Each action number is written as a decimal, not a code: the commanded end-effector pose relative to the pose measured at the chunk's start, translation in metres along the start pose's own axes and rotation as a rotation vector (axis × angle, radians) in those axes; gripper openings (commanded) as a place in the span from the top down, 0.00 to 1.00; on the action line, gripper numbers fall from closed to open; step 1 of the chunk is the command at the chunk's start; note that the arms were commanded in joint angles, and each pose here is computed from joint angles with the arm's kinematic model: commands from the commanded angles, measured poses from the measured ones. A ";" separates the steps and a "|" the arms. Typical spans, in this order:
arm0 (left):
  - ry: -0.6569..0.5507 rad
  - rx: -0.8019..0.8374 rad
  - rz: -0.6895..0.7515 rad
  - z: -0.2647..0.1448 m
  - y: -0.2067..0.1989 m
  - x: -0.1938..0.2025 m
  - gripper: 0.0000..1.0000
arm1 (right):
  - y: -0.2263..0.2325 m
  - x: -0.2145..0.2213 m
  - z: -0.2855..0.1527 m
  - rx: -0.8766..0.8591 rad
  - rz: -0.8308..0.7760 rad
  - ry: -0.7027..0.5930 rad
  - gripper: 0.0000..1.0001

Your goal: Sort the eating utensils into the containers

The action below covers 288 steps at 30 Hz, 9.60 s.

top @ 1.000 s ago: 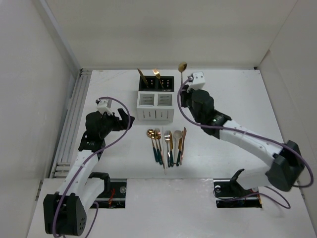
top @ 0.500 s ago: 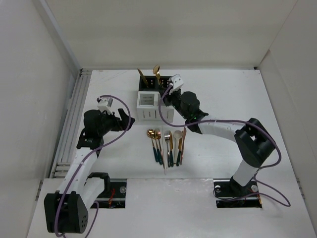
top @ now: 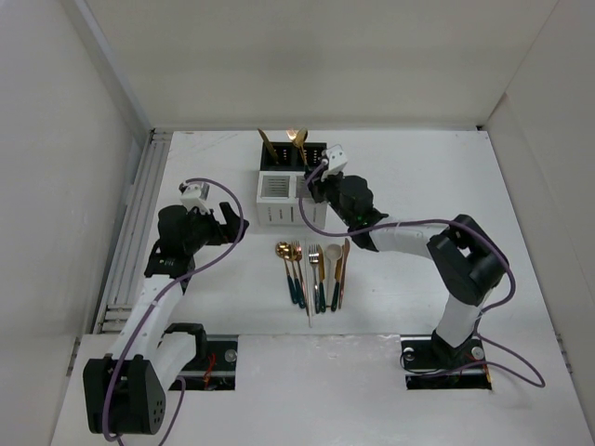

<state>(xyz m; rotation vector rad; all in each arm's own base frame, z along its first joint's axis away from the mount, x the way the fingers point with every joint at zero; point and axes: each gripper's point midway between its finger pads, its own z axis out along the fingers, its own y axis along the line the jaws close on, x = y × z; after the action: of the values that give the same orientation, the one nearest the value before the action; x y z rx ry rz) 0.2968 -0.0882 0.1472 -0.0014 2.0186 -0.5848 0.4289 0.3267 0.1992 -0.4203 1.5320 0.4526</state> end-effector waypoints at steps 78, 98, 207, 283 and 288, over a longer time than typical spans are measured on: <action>0.743 -0.178 0.068 0.014 -0.117 0.169 0.62 | -0.070 0.010 -0.235 0.627 0.282 0.366 0.33; 0.826 -0.247 0.100 0.027 -0.106 0.196 0.62 | -0.075 0.015 -0.241 0.646 0.256 0.375 0.32; -0.264 0.086 0.253 0.171 -0.168 -0.095 0.54 | -0.107 -0.052 -0.219 0.669 0.177 0.267 0.32; 0.806 0.016 0.376 -0.003 -0.126 0.216 0.65 | -0.095 0.019 -0.291 0.743 0.337 0.430 0.31; 0.825 -0.047 0.340 -0.009 -0.122 0.214 0.70 | -0.099 0.019 -0.295 0.766 0.317 0.432 0.31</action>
<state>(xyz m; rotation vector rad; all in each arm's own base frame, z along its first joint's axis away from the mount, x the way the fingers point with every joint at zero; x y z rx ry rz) 0.1533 -0.2539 0.0195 0.6988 2.6885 -0.4198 0.2318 0.0937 0.1752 0.3314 2.0862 0.0100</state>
